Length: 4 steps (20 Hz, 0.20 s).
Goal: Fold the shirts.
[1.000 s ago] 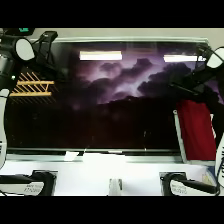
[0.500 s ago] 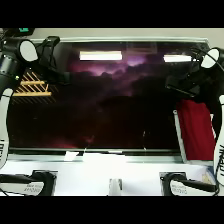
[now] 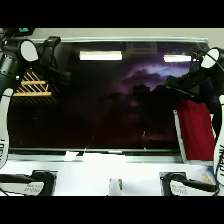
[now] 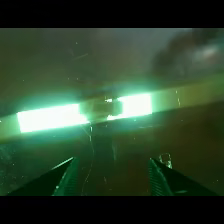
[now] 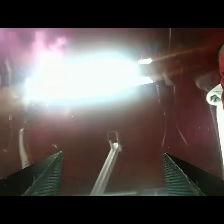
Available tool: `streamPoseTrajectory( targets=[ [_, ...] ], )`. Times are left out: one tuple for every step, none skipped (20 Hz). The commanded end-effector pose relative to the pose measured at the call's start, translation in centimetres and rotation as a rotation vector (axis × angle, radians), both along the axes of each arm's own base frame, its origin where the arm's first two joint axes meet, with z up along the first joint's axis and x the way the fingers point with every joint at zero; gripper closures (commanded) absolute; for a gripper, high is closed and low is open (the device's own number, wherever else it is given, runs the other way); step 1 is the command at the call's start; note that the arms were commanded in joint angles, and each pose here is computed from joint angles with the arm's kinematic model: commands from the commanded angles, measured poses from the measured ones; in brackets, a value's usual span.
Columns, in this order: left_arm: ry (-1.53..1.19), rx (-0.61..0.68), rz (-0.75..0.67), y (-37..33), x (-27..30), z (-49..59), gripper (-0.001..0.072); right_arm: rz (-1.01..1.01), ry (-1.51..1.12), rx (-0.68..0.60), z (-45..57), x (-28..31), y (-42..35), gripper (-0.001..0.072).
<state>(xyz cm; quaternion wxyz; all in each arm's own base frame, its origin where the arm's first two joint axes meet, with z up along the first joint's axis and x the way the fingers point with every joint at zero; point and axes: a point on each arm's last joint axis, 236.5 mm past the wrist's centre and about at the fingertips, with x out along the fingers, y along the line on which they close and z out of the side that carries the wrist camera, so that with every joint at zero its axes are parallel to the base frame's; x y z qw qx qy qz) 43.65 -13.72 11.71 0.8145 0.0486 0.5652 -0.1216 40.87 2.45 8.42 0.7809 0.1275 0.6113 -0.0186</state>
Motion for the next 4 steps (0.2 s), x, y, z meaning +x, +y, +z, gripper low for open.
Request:
streamPoseTrajectory(
  targets=[
    [0.007, 0.001, -0.001, -0.07, 0.1, -0.34, 0.0197, 0.0, -0.001, 0.0, 0.03, 0.02, 0.04, 0.0043],
    [0.01, -0.004, -0.002, -0.17, 0.08, -0.41, 0.0197, 0.0, -0.001, 0.0, 0.03, 0.02, 0.04, 0.0043],
    [0.011, -0.004, -0.003, -0.21, 0.08, -0.46, 0.0197, 0.0, -0.001, 0.0, 0.03, 0.02, 0.04, 0.0043],
    [0.011, -0.004, -0.003, -0.21, 0.07, -0.44, 0.0198, 0.001, 0.0, 0.0, 0.02, 0.01, 0.04, 0.0043]
  ],
)
